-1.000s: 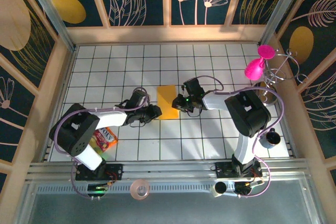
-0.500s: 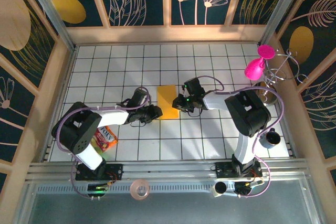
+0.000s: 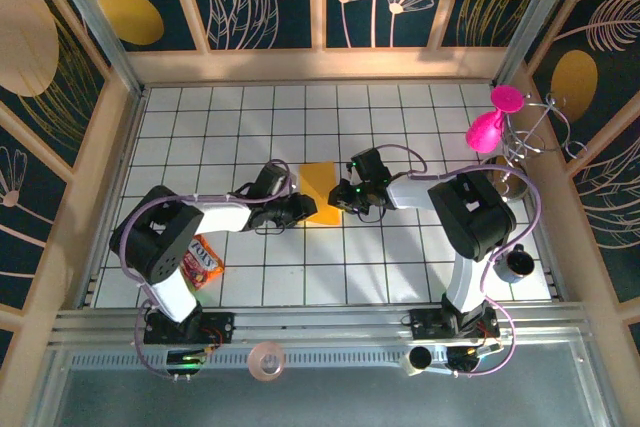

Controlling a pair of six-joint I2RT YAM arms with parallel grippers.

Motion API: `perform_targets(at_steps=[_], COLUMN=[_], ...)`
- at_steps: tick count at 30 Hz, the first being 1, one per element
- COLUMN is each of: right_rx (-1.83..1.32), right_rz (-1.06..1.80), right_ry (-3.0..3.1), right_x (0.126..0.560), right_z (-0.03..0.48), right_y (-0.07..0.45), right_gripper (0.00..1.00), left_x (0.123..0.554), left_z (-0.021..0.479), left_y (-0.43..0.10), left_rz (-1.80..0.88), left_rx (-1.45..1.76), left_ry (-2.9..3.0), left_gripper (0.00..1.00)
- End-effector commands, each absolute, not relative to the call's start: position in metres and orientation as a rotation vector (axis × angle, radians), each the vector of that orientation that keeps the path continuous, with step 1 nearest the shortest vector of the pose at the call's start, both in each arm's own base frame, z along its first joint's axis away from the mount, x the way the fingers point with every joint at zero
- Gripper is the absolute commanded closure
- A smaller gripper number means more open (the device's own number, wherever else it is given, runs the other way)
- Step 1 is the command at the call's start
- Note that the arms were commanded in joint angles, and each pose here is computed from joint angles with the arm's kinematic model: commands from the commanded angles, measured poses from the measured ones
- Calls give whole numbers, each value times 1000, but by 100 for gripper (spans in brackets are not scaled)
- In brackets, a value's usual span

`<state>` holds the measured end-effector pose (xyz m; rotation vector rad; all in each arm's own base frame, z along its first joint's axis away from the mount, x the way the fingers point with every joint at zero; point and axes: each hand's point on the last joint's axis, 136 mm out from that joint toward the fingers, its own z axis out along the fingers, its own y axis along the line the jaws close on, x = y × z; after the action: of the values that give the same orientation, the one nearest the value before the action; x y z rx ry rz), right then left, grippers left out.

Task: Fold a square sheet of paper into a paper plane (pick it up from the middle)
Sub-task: Move the paper to the center of the table, then third fold the triangle at the center of the table.

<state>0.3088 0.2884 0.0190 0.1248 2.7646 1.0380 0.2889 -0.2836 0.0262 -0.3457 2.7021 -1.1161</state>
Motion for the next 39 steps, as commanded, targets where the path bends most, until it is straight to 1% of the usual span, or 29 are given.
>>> perform_targets(at_steps=[1, 12, 16, 20, 22, 24, 29, 31, 34, 36, 39], right_rx=[176, 149, 135, 112, 78, 2, -211, -343, -457, -536, -657], right_rz=[941, 985, 1002, 1011, 1008, 976, 815, 846, 825, 784, 732], right_ry=[2841, 2787, 2766, 2735, 2698, 2641, 2443, 2350, 2201, 2124, 2069], right_x=[297, 303, 304, 308, 312, 319, 332, 324, 312, 306, 296], right_z=[-8, 5, 10, 17, 26, 41, 84, 98, 118, 125, 122], right_y=[270, 274, 276, 278, 278, 278, 273, 282, 291, 299, 313], right_gripper=[82, 82, 82, 80, 78, 73, 60, 59, 48, 44, 43], left_x=[305, 324, 327, 327, 327, 327, 329, 329, 329, 328, 327], left_z=[27, 26, 25, 26, 28, 31, 44, 49, 56, 58, 61], left_y=[-281, -275, -274, -277, -276, -276, -277, -278, -278, -278, -279], left_rz=[-1112, -1163, -1174, -1206, -1214, -1218, -1254, -1282, -1309, -1325, -1342], left_rx=[-347, -406, -419, -427, -433, -441, -468, -484, -507, -524, -549], left_ry=[2671, 2642, 2639, 2634, 2627, 2619, 2582, 2563, 2541, 2532, 2530], left_gripper=[70, 78, 82, 90, 94, 97, 99, 99, 99, 99, 99])
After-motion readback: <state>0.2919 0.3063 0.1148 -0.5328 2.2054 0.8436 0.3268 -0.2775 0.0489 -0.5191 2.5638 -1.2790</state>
